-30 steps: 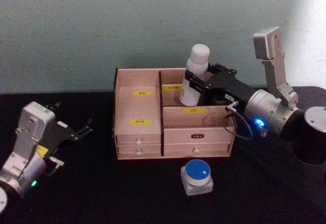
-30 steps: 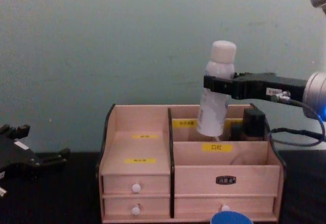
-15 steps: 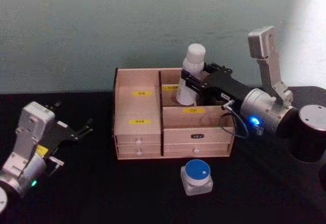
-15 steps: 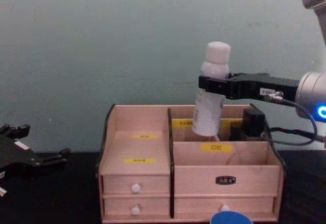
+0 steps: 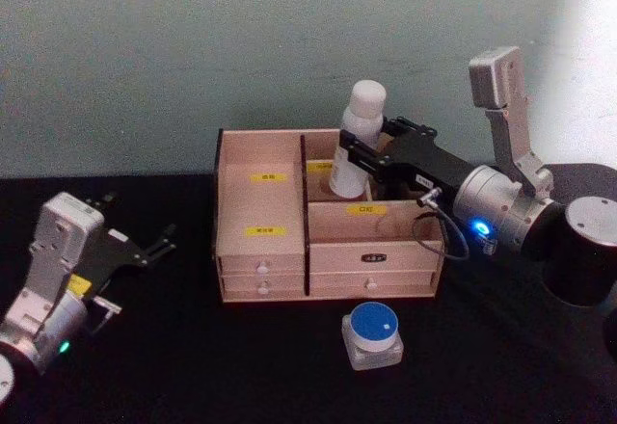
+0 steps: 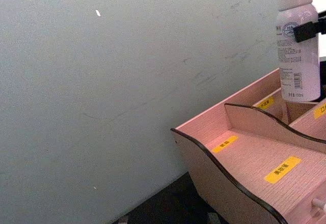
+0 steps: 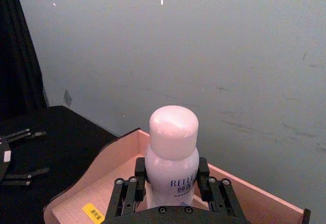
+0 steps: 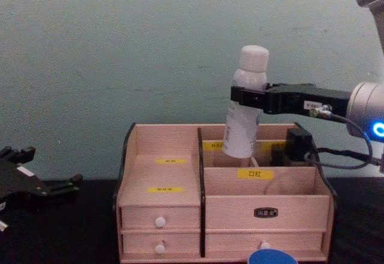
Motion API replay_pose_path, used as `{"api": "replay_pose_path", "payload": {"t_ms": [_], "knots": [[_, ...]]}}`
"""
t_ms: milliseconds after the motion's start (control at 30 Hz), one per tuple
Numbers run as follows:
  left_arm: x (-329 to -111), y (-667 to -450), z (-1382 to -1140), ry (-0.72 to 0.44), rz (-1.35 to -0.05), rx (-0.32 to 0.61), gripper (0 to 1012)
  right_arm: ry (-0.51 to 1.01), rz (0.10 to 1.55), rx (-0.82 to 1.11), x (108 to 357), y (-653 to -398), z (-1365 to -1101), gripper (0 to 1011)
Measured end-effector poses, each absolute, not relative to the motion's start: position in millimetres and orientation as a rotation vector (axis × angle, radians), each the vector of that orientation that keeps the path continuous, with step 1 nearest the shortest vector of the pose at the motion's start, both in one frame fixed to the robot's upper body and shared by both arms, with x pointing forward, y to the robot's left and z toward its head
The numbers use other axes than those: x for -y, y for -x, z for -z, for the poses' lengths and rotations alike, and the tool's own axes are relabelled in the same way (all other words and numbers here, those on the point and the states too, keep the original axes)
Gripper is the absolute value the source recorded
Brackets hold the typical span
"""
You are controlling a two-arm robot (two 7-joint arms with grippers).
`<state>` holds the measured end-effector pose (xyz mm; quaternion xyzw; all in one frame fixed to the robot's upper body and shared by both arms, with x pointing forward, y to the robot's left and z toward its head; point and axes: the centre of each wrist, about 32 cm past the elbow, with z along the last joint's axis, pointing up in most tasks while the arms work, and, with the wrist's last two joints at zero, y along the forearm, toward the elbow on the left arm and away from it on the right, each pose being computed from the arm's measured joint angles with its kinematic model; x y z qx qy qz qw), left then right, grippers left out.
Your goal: Pick up the facial cleanser and watermelon frost from the table and place them into the tiered storage box.
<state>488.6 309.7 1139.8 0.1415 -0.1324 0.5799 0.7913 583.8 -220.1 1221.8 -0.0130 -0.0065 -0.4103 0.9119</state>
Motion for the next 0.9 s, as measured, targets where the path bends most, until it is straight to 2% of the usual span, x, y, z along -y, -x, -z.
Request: {"api": "replay_pose_path", "payload": {"t_ms": [900], "knots": [[-309.7,-488.6,-1139.8,-0.304,-1.248,0.285,1001,0.011,0.851,0.012,220.0,-579.6,-1224.7,594]]}}
